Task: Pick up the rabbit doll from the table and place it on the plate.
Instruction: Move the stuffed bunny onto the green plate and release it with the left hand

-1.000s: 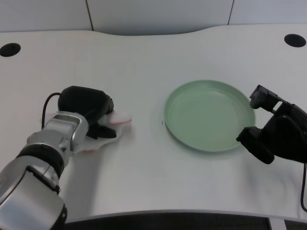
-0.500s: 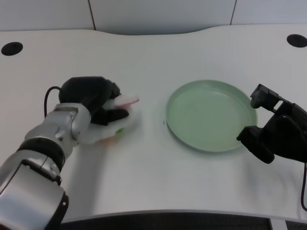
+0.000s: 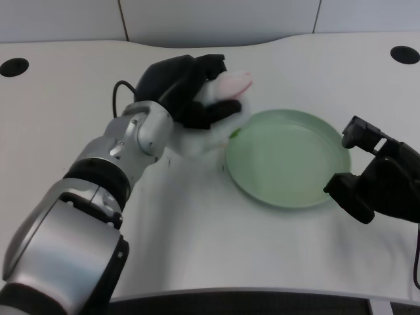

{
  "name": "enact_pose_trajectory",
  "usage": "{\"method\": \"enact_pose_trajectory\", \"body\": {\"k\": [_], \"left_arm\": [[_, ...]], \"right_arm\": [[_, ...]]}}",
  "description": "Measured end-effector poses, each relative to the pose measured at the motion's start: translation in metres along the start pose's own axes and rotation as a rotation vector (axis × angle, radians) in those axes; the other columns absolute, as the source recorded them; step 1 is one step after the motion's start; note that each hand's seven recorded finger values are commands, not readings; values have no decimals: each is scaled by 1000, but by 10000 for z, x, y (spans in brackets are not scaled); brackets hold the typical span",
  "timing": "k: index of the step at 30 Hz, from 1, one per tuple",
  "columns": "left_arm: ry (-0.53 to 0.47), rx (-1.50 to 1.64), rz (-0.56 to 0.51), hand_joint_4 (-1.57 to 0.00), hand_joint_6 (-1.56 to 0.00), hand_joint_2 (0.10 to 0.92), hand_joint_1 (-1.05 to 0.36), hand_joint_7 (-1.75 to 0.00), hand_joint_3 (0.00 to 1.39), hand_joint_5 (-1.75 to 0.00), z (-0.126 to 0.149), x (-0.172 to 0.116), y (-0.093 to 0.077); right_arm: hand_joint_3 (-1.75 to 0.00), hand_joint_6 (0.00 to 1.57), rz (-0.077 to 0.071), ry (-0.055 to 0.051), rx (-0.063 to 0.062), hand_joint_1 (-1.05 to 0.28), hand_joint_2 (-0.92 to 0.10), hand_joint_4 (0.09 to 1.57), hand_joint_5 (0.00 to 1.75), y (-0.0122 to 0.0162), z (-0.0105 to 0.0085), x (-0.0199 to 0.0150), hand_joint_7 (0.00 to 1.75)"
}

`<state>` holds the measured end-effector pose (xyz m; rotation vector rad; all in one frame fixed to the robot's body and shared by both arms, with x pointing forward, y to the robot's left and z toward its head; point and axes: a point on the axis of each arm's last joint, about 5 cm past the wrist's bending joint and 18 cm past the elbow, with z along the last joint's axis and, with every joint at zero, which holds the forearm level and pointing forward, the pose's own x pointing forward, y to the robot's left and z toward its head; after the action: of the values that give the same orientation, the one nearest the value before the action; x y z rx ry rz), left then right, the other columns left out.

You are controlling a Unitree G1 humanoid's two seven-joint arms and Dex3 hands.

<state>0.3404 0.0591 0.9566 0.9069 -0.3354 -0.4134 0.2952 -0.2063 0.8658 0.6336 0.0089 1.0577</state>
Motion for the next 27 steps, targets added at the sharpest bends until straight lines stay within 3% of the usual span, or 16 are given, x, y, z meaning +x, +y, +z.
{"method": "enact_pose_trajectory", "body": {"k": [4,8,10,12,15,18,24,27], "left_arm": [[-81,-42,-48,-915,-739,921,-669,-1746,636,-1746,180,39,-146],[-145,-60,-85,-947,-743,921,-665,-1746,644,-1746,329,59,-267],[-167,-50,-100,-964,-755,921,-677,-1746,664,-1746,370,61,-305],[-198,-37,-122,-971,-763,921,-683,-1746,675,-1746,432,62,-363],[-242,-14,-138,-994,-771,921,-691,-1746,696,-1746,513,60,-438],[-267,15,-145,-1029,-787,921,-677,-1746,707,-1746,551,55,-482],[-267,46,-140,-1041,-781,921,-649,-1746,707,-1746,563,52,-511],[-263,53,-136,-1014,-754,921,-643,-1746,735,-1746,562,52,-516]], "right_arm": [[-52,870,2,1,-2,-622,-916,1059,1746,1,-3,6,1746],[-43,873,5,0,-13,-605,-912,1062,1746,4,-8,17,1746],[-32,872,12,1,-4,-574,-895,1075,1746,5,-14,19,1746],[-27,874,28,3,17,-562,-889,1081,1746,6,-27,23,1746],[-27,879,44,-1,35,-559,-892,1075,1746,16,-67,61,1746],[-19,882,55,-5,37,-576,-883,1066,1746,22,-86,84,1746],[-13,861,59,-6,52,-563,-877,1077,1746,23,-95,85,1736],[-7,889,63,-6,53,-587,-870,1086,1746,23,-95,86,1745]]}}
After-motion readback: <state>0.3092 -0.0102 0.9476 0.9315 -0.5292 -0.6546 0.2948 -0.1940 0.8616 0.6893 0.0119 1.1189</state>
